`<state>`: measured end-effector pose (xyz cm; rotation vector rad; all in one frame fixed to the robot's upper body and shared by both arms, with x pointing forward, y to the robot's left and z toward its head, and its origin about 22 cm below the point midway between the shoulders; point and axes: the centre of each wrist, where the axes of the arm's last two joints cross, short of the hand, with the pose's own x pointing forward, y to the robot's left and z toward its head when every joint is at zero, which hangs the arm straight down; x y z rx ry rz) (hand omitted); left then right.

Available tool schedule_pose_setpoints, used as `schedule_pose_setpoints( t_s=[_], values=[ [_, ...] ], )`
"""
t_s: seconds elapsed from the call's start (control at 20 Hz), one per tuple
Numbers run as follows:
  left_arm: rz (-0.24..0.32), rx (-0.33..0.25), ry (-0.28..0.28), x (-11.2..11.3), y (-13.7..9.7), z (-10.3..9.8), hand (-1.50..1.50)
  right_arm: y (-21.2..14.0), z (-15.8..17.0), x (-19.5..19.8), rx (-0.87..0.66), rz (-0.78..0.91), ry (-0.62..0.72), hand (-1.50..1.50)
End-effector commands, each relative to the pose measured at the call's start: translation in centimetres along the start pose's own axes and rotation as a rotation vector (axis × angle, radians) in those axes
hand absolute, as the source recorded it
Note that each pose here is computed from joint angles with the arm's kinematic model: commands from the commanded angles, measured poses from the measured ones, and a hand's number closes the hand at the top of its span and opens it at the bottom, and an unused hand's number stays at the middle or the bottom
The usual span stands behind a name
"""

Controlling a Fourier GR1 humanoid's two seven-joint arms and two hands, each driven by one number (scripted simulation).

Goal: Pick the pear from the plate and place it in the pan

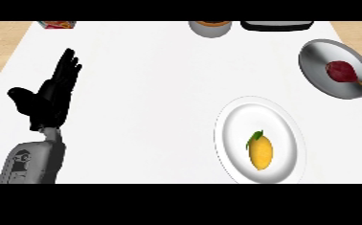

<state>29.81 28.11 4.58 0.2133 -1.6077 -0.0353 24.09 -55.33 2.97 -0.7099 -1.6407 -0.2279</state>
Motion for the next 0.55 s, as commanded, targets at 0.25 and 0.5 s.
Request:
schedule_pose_setpoints(
  t_s=[0.25,0.5],
  values=[
    [-0.009,0.028,0.015,-0.6,1.5,1.4,0.0,-3.7,4.6,-1.3,0.06,0.011,0.028,-1.5],
    [0.001,0.009,0.017,1.1,-0.3,0.2,0.0,-2.8,5.1,1.7,0.052,0.069,0.005,-1.5]
  ],
)
